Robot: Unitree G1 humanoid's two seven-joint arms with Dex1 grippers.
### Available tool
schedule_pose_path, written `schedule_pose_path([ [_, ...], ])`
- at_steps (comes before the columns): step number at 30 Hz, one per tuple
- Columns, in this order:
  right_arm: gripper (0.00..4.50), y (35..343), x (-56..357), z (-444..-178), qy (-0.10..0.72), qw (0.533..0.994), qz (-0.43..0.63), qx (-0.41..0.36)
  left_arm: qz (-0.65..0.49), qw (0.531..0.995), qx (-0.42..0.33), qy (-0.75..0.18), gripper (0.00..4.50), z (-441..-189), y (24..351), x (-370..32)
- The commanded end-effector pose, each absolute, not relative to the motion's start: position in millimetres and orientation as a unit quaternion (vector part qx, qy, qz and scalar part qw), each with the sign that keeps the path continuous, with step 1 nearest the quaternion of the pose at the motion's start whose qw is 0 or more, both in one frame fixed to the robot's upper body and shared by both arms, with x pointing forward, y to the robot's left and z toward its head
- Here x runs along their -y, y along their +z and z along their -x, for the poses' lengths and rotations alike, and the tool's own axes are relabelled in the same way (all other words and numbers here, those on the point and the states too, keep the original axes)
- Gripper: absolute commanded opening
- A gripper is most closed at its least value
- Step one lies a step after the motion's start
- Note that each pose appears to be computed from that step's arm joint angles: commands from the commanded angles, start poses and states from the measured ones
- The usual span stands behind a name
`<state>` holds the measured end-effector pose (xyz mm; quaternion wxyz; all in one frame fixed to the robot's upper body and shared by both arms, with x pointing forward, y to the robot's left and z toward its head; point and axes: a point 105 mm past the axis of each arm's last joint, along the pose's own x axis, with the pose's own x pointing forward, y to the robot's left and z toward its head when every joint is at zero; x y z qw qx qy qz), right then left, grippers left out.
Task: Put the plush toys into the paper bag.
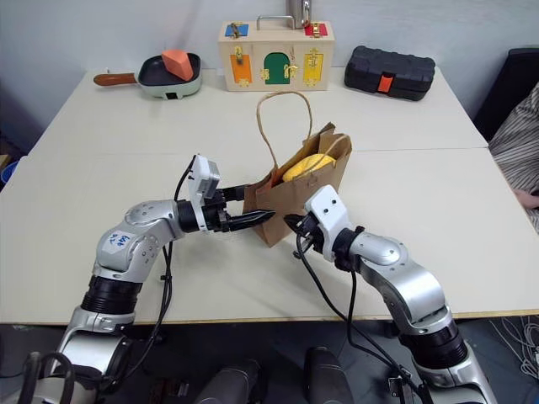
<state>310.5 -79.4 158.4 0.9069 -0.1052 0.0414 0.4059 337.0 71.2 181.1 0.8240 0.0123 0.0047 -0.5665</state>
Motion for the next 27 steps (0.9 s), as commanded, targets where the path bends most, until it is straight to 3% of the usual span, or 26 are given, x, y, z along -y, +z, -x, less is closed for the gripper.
schedule_pose_path([
  [1, 0.0, 171.8, 83.0, -308.6, 0.403, 0.909, 0.108, -0.012, -0.018, 0.82, 0.011, -0.571, 2.34, -337.8, 187.2, -66.5],
  [8, 0.0, 175.5, 92.9, -301.1, 0.4, 0.91, 0.112, -0.004, -0.015, 0.815, 0.008, -0.579, 0.13, -340.8, 183.3, -64.5],
  [13, 0.0, 199.7, 124.8, -273.3, 0.407, 0.907, 0.104, 0.017, -0.006, 0.766, 0.026, -0.642, 0.06, -328.4, 197.8, -67.9],
  [20, 0.0, 238.2, 177.4, -193.9, 0.478, 0.869, 0.129, -0.017, -0.06, 0.641, 0.004, -0.765, 0.06, -306.2, 207.6, -75.1],
  [23, 0.0, 252.7, 198.7, -169.0, 0.48, 0.866, 0.135, -0.042, -0.086, 0.611, 0.007, -0.787, 0.06, -312.3, 210.8, -72.2],
  [27, 0.0, 263.9, 217.7, -162.5, 0.446, 0.884, 0.131, -0.04, -0.101, 0.604, 0.001, -0.79, 0.06, -324.8, 200.5, -65.6],
])
